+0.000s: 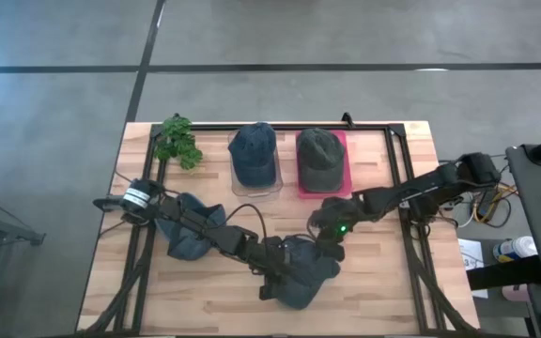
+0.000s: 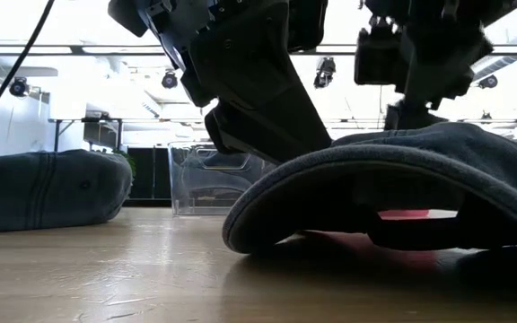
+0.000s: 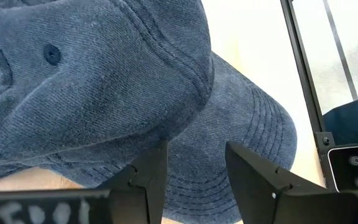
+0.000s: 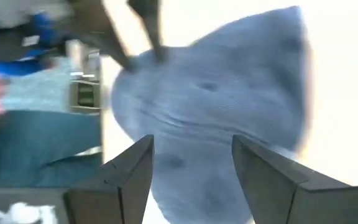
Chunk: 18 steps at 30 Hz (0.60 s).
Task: Pick & Place hat
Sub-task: Put the bottom blue cap into the transparent bin
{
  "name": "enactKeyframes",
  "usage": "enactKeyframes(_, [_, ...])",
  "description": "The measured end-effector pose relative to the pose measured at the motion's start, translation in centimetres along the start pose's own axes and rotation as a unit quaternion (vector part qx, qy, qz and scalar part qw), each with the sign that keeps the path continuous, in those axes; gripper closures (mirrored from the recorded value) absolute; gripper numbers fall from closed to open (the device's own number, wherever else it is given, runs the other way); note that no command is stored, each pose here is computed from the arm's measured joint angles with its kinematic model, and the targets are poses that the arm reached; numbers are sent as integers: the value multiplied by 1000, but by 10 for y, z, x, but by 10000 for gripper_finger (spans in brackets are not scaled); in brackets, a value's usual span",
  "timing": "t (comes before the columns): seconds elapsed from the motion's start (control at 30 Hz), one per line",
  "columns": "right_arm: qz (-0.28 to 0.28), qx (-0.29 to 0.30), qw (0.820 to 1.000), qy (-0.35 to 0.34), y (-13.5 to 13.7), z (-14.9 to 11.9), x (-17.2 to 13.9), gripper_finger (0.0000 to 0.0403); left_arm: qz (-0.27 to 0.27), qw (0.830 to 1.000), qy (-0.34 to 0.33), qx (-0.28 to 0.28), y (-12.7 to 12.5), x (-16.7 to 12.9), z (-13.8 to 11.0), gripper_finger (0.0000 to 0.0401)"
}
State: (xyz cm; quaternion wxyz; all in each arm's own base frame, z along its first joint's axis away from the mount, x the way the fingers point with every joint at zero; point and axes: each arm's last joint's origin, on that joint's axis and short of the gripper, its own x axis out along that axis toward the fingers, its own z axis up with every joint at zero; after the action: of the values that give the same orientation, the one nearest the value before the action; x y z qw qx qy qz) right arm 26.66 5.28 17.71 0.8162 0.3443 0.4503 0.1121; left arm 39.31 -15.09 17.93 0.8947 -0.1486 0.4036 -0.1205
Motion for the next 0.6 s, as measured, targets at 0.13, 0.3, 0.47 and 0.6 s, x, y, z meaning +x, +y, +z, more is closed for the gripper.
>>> enactKeyframes(0.13, [-73,28,997,9,-12,-5,-13,193,1,1000,2,-3,0,0,0,245])
enactKeyframes(0.3, [-54,38,998,17,-27,-6,-1,193,1,1000,3,-15,0,0,0,245])
enactKeyframes(0.47, [-36,42,998,33,-39,-9,16,193,1,1000,3,-16,0,0,0,245])
enactKeyframes(0.6, [1,41,997,59,-43,-10,27,193,1,1000,3,-16,0,0,0,245])
